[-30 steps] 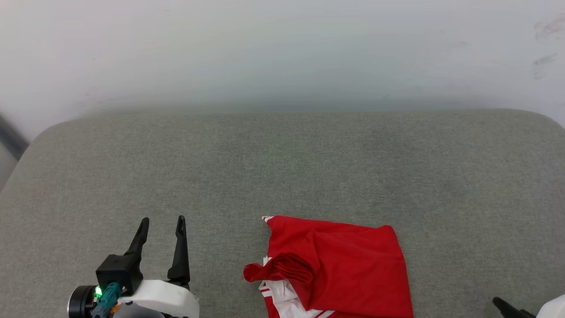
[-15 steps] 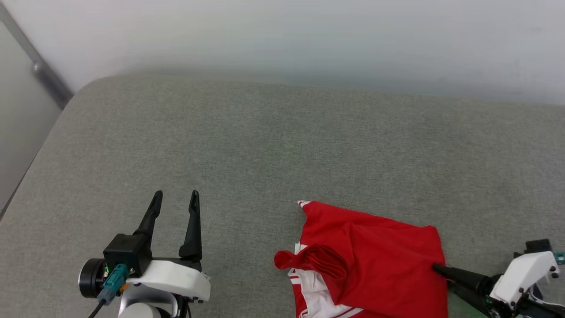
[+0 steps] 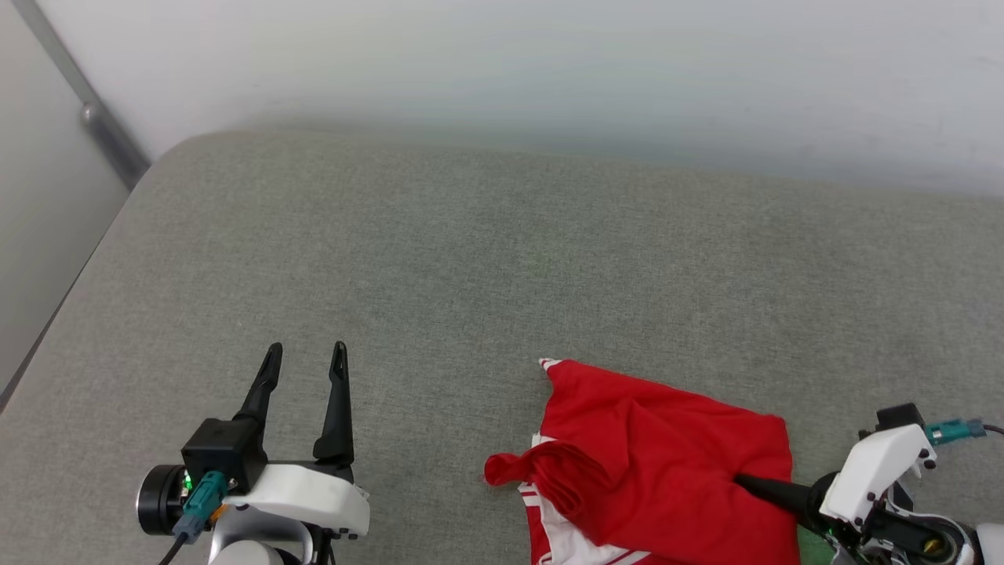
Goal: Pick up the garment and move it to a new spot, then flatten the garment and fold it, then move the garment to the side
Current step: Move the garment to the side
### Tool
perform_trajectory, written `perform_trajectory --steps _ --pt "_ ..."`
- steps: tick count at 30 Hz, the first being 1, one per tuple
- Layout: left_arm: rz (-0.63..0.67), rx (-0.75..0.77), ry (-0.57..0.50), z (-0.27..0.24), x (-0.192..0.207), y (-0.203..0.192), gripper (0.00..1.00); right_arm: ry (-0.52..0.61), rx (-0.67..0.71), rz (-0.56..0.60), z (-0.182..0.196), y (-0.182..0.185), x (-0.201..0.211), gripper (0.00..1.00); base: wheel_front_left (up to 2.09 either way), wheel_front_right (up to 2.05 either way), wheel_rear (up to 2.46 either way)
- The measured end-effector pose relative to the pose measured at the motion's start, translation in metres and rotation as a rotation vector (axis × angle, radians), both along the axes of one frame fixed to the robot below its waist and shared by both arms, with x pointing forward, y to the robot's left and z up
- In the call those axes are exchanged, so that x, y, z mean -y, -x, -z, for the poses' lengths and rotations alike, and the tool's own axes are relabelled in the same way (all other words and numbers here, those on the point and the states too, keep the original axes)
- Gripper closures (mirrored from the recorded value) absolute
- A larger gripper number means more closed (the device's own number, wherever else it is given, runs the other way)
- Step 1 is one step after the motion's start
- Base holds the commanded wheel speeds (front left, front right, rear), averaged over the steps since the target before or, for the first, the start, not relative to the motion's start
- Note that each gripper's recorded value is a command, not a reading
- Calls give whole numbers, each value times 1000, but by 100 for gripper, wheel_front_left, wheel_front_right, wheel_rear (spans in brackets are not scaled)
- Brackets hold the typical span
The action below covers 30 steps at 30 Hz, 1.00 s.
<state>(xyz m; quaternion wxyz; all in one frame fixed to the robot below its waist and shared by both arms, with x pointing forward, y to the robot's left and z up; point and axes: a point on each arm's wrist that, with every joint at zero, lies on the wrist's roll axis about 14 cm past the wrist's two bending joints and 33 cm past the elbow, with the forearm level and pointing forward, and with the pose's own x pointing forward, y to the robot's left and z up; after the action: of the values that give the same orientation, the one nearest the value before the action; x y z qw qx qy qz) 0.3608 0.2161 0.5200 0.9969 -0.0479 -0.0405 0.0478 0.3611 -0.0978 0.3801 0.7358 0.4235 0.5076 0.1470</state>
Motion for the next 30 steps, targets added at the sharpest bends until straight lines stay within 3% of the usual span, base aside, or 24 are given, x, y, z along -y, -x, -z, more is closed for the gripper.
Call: perform_trajectory --steps 7,14,22,30 --pt "48 15 0 -3 15 0 0 228 230 -79 -37 -13 18 100 0 0 0" --pt "146 35 12 -8 49 -17 0 524 337 -129 -52 -8 68 100 0 0 0" --pt "360 58 9 -11 119 -57 0 780 390 -36 -67 -13 141 100 0 0 0" --pt "592 85 -6 -5 190 -111 0 1043 338 74 -68 -34 240 100 0 0 0"
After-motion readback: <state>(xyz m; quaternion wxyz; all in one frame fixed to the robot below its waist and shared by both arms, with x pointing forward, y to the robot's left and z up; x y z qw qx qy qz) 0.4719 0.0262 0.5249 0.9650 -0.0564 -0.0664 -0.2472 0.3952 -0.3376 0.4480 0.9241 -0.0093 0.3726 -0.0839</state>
